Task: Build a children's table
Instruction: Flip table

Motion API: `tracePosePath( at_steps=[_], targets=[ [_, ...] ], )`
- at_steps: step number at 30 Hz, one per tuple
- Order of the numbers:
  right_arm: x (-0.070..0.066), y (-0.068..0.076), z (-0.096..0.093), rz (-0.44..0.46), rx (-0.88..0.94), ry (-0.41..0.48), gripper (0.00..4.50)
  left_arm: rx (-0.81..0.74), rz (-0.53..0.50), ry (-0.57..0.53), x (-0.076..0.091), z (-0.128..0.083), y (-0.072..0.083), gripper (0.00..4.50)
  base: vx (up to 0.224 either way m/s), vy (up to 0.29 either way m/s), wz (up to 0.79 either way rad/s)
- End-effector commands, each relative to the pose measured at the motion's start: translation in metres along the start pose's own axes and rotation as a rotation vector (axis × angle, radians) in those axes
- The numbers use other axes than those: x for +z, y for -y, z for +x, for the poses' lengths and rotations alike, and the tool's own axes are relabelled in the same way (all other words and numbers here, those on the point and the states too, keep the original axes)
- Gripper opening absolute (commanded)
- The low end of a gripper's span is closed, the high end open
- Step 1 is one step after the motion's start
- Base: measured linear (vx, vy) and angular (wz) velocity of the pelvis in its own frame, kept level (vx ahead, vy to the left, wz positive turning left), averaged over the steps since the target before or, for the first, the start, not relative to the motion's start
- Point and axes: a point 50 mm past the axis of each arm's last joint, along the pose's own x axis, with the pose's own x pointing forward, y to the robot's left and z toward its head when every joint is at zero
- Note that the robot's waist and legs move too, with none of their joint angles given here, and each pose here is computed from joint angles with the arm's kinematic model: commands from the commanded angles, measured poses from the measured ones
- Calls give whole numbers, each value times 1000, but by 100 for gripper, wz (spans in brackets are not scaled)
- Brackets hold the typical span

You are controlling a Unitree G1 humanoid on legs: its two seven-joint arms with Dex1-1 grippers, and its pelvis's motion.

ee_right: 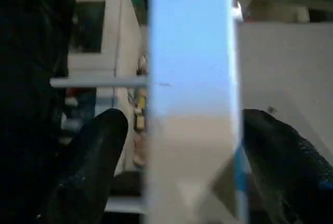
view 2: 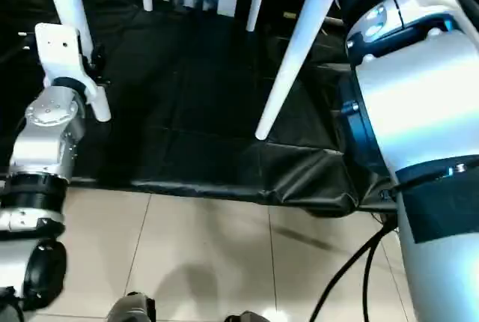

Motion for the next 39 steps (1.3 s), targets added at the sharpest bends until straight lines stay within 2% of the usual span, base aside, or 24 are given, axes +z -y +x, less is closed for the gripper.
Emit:
tracePosePath(
  at_steps=[1,2,6,9,11,14,16,17,18,19,20,21,22,23,25,26,27,28,30,31,32,35,37,39],
  targets=[
    [6,-1,-7,10,-64,152,400,-22,36,41,9,3,5,163,0,0,0],
    [8,-2,-8,11,-69,179,400,-22,35,41,9,3,5,163,0,0,0],
    [16,-21,-22,79,-170,456,400,-33,17,50,5,1,6,163,0,0,0],
    [20,-35,-30,109,-236,560,400,-46,11,46,2,0,7,163,0,0,0],
    [21,-42,-31,116,-250,583,400,-50,16,43,0,0,6,163,0,0,0],
    [17,-66,-38,238,-300,628,400,-33,38,29,-5,-2,0,163,0,0,0],
    [5,-93,-42,393,-289,584,400,-6,28,30,-6,-4,-7,163,0,0,0],
    [5,-93,-42,393,-289,584,400,-6,28,30,-6,-4,-7,163,0,0,0],
    [-5,-118,-47,560,-291,532,400,-17,3,38,-7,-8,-10,219,0,0,0],
    [-10,-134,-51,637,-282,500,400,-47,-34,39,-9,-12,-9,233,0,0,0],
    [-13,-148,-56,691,-274,471,400,-65,-65,43,-10,-15,-9,233,0,0,0],
    [-13,-148,-56,691,-274,471,400,-65,-65,43,-10,-15,-9,239,0,0,0],
    [-19,-180,-67,842,-257,394,400,-92,-112,65,-13,-23,-7,254,0,0,0],
    [-21,-190,-72,896,-257,366,400,-115,-139,73,-14,-27,-5,269,0,0,0],
    [-22,-195,-75,927,-257,351,400,-132,-157,77,-15,-30,-4,278,0,0,0],
    [-25,-208,-79,989,-230,300,400,-153,-156,90,-17,-35,-2,278,0,0,0],
    [-32,-232,-89,1087,-178,189,400,-184,-155,98,-23,-44,0,278,0,0,0],
    [-32,-232,-89,1087,-178,189,400,-184,-155,98,-23,-44,0,278,0,0,0],
    [-34,-250,-99,1168,-129,103,400,-182,-165,109,-27,-52,-1,278,0,0,0],
    [-32,-268,-113,1232,-86,21,400,-244,-198,84,-38,-72,-1,278,0,0,0],
    [-32,-275,-118,1240,-70,-13,400,-283,-213,67,-42,-81,-1,278,0,0,0],
    [-30,-287,-132,1325,-37,-103,400,-305,-195,16,-53,-107,-4,278,0,0,0],
    [-30,-290,-137,1330,-35,-141,400,-279,-180,-2,-56,-115,-6,278,0,0,0],
    [-31,-295,-152,1345,-105,-261,400,-177,-160,-9,-58,-137,-8,278,0,0,0]
  ],
)
